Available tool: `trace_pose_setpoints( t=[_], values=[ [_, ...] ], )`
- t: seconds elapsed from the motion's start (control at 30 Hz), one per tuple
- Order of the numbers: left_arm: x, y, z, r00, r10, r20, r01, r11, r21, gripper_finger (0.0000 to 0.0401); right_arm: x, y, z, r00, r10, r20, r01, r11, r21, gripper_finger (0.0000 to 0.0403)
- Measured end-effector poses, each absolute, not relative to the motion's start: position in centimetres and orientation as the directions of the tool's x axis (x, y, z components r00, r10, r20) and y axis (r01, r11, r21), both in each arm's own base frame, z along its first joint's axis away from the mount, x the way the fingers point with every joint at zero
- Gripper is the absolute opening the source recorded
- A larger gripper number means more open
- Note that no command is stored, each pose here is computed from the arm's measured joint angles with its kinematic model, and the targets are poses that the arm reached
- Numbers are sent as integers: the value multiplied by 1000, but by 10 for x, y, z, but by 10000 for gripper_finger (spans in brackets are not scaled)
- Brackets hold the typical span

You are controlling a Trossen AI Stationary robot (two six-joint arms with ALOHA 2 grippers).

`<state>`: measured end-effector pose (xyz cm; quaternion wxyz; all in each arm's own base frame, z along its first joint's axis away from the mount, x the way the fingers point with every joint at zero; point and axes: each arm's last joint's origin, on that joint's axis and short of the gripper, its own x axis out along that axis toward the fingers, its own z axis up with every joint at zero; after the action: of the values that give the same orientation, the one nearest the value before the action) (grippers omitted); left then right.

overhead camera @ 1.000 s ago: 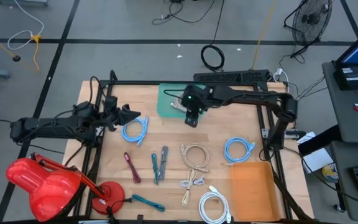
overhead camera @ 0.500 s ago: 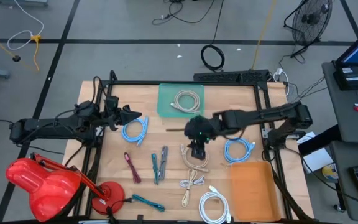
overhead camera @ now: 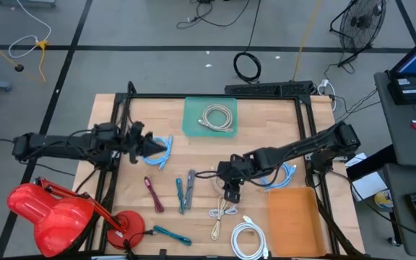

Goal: Pick & Place USB Port
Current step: Put the violet charger cable into the orange bin

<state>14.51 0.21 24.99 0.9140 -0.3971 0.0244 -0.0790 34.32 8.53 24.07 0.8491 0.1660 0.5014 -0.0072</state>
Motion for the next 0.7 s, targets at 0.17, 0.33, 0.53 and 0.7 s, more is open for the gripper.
trace_pose_setpoints(
  t=[0.17,0.33,0.53,0.7],
  values=[
    [143,-20,239,935,-343,-89,156,625,-765,4,341,86,237,486,150,-861,187,945,269,160],
    [146,-45,253,867,-430,-251,124,674,-728,3,342,82,236,486,143,-862,197,943,267,160],
    [173,-78,301,738,-455,-498,103,805,-584,2,342,79,236,481,137,-866,180,951,250,160],
    [199,-103,313,536,-402,-742,123,907,-403,2,338,73,233,430,119,-895,185,959,216,160]
  ],
)
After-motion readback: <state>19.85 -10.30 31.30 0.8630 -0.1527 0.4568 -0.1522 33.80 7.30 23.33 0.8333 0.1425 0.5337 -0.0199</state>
